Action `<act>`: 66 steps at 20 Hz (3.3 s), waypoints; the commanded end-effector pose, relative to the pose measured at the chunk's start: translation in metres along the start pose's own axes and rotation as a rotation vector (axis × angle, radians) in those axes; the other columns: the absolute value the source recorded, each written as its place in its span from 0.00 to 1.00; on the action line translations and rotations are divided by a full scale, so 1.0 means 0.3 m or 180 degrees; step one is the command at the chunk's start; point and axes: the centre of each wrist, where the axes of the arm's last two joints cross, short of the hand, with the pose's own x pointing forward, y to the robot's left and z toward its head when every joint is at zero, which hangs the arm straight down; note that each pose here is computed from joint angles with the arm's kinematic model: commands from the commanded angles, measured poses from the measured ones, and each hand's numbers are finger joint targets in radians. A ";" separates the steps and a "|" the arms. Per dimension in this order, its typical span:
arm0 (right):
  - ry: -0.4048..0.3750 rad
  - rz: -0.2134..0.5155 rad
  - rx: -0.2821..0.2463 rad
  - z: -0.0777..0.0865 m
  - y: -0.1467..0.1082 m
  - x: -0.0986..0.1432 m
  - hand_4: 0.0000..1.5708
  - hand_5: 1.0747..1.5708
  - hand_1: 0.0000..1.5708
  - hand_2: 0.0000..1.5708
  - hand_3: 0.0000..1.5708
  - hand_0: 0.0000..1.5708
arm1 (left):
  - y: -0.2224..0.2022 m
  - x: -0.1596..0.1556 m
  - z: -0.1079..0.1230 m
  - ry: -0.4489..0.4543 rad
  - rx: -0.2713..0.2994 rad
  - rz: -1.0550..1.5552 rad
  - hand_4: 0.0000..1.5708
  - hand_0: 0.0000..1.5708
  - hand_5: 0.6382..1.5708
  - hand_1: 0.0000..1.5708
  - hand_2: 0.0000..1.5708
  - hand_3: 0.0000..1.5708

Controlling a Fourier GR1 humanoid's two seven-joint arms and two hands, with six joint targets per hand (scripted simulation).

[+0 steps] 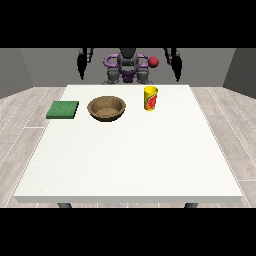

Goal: Pick the cup and pour the ball into the bowl, then pick the bowl and place it on the pad

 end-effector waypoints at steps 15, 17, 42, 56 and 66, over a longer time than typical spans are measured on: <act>-0.0447 -0.0233 -0.0006 0.030 -0.364 0.160 0.00 1.00 0.00 0.00 0.00 0.00 | 0.074 0.216 -0.051 -0.0682 -0.0027 0.0511 0.00 0.00 0.97 0.00 0.00 0.00; -0.0516 -0.0283 -0.0055 0.015 -0.289 0.108 0.00 1.00 0.00 0.00 0.00 0.00 | 0.138 0.207 -0.069 -0.0825 -0.0053 0.0559 0.00 0.00 0.97 0.00 0.00 0.00; -0.1116 -0.0310 0.0201 -0.093 -0.306 0.068 0.00 1.00 0.00 0.00 0.00 0.00 | -0.172 -0.220 -0.220 -0.1364 0.0228 0.0326 0.00 0.00 0.94 0.00 0.00 0.00; -0.1147 -0.0206 0.0277 -0.109 -0.326 0.065 0.00 1.00 0.00 0.00 0.00 0.00 | -0.157 -0.305 -0.290 -0.1324 0.0334 0.0313 0.00 0.00 0.99 0.00 0.00 0.00; -0.1135 -0.0200 0.0277 -0.145 -0.409 0.165 0.00 1.00 0.00 0.00 0.00 0.00 | -0.217 -0.333 -0.240 -0.1436 0.0607 -0.0805 0.95 0.84 0.65 0.84 1.00 1.00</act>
